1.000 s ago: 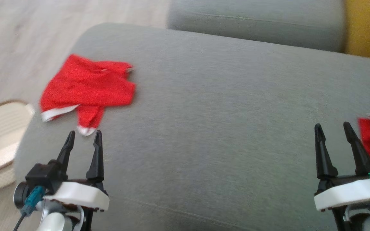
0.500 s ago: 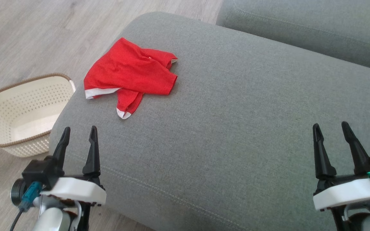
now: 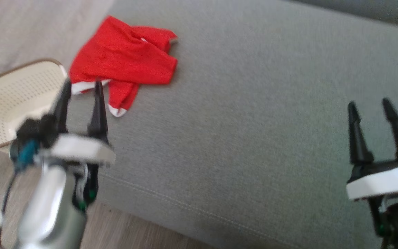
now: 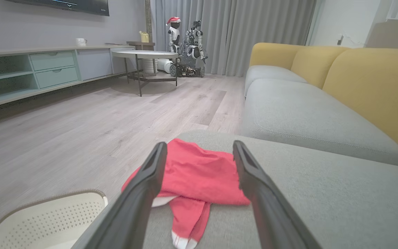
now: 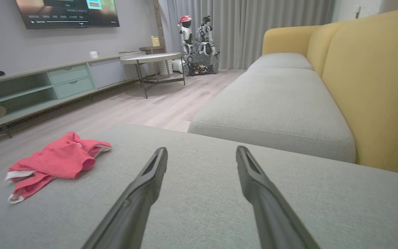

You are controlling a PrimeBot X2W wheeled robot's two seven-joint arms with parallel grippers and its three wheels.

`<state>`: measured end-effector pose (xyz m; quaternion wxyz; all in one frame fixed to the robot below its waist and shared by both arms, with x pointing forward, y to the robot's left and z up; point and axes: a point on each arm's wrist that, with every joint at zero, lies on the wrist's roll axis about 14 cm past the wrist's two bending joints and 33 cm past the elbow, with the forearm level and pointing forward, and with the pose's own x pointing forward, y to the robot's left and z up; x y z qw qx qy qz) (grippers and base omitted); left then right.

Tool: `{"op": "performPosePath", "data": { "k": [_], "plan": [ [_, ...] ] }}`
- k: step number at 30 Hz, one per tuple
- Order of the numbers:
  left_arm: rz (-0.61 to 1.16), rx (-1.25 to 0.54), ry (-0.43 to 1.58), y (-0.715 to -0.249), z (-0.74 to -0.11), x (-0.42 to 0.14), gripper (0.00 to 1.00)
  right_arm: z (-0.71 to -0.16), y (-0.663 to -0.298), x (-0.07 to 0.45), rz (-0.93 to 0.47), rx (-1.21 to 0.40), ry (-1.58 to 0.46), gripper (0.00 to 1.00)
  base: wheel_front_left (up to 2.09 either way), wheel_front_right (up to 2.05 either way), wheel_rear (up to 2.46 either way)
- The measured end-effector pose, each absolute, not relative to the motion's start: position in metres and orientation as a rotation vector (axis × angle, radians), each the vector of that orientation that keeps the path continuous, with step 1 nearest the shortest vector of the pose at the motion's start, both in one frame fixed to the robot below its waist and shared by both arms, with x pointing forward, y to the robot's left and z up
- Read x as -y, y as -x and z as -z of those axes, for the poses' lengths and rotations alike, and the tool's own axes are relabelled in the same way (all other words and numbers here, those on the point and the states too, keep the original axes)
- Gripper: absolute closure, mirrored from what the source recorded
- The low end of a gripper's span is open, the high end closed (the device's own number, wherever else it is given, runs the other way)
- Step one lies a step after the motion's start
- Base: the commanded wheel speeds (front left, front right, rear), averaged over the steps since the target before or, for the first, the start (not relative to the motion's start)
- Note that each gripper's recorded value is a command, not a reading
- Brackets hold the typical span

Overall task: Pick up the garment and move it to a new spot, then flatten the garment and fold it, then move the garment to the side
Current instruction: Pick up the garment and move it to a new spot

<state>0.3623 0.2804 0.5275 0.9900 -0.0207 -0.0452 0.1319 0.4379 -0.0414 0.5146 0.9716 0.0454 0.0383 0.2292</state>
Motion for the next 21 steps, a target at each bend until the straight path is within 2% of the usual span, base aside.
{"op": "performPosePath", "data": {
  "k": [6, 7, 11, 21],
  "plan": [
    [-0.179, 0.013, 0.040, -0.437, -0.504, -0.271, 0.00, -0.495, -0.464, 0.063, -0.408, -0.113, -0.075, 0.00, 0.00, 0.00, 0.00],
    [-0.179, 0.013, 0.040, -0.437, -0.504, -0.271, 0.00, -0.495, -0.464, 0.063, -0.408, -0.113, -0.075, 0.00, 0.00, 0.00, 0.00],
    [-0.119, -0.153, 0.058, -0.477, -0.451, -0.263, 0.00, -0.472, -0.475, 0.082, -0.360, -0.160, -0.063, 0.00, 0.00, 0.00, 0.00],
    [-0.055, -0.495, 0.099, -0.505, -0.372, -0.240, 0.00, -0.453, -0.484, 0.102, -0.310, -0.194, -0.055, 0.00, 0.00, 0.00, 0.00]
  ]
}}
